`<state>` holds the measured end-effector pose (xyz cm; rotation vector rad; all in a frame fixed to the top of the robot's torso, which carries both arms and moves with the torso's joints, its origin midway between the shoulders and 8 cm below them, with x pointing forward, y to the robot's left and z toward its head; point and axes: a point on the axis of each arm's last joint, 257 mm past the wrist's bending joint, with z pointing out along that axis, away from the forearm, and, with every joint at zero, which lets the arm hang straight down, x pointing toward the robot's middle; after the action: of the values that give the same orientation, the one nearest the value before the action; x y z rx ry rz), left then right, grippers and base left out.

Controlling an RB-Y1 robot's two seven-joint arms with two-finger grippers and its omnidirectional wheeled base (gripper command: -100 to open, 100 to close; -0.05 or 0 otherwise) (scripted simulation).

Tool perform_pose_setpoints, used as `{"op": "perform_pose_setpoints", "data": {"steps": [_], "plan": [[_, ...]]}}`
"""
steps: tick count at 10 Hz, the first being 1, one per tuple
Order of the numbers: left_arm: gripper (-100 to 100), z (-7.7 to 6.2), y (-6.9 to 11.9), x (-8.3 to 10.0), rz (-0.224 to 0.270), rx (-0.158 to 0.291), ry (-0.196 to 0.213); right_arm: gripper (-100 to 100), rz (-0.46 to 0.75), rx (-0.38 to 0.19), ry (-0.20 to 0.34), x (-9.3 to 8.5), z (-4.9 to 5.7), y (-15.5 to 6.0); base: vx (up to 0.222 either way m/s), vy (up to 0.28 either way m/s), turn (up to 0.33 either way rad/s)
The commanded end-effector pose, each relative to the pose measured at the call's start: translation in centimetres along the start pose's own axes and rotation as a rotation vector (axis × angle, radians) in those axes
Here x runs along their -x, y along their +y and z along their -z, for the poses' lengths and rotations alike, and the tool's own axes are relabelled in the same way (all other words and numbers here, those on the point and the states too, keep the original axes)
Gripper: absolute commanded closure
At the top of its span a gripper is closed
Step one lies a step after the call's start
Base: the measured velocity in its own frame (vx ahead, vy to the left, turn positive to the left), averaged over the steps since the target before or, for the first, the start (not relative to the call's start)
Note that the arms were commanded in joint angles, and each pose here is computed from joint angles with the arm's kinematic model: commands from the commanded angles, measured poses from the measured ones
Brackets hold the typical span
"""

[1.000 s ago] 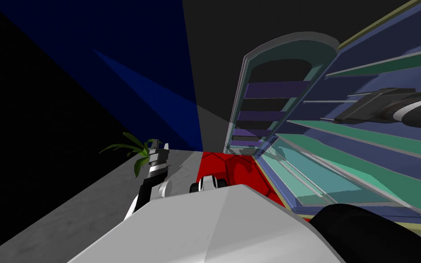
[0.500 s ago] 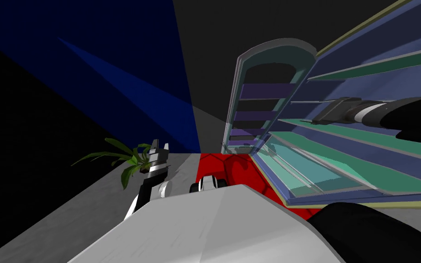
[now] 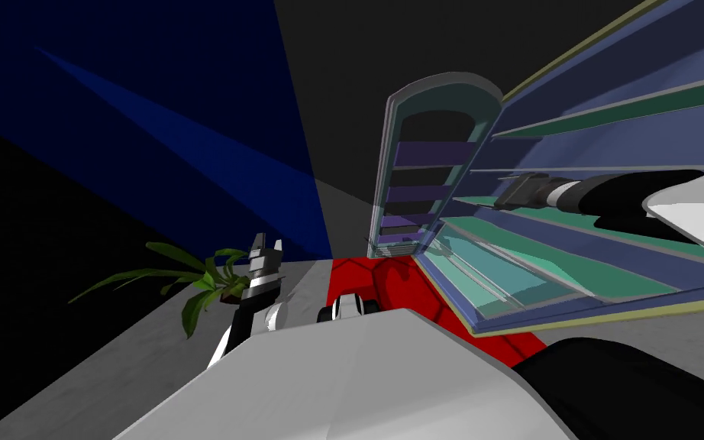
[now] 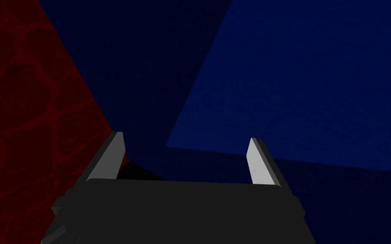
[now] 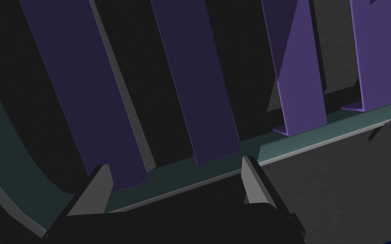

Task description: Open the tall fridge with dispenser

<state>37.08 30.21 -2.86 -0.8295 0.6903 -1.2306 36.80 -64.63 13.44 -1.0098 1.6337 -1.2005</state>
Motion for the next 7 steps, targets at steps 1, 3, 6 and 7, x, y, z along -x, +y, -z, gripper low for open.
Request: {"op": "perform_pose_setpoints", "data": {"steps": [1, 3, 6, 7], "plan": [[0, 0.0, 0.0, 0.0, 0.000, 0.000, 0.000, -100, -0.027, 0.025, -0.052, 0.5, -1.7, 0.8, 0.021, 0.020, 0.023], [0, 0.0, 0.0, 0.0, 0.000, 0.000, 0.000, -100, -0.030, 0.042, -0.099, 2.3, -2.8, 1.8, -0.004, -0.005, 0.010], [0, 0.0, 0.0, 0.0, 0.000, 0.000, 0.000, -100, 0.000, 0.069, -0.154, 4.3, -4.4, 1.3, 0.069, 0.028, -0.234], [0, 0.0, 0.0, 0.0, 0.000, 0.000, 0.000, -100, -0.012, 0.077, -0.171, 4.3, -5.0, 1.8, 0.062, 0.064, -0.089]]}}
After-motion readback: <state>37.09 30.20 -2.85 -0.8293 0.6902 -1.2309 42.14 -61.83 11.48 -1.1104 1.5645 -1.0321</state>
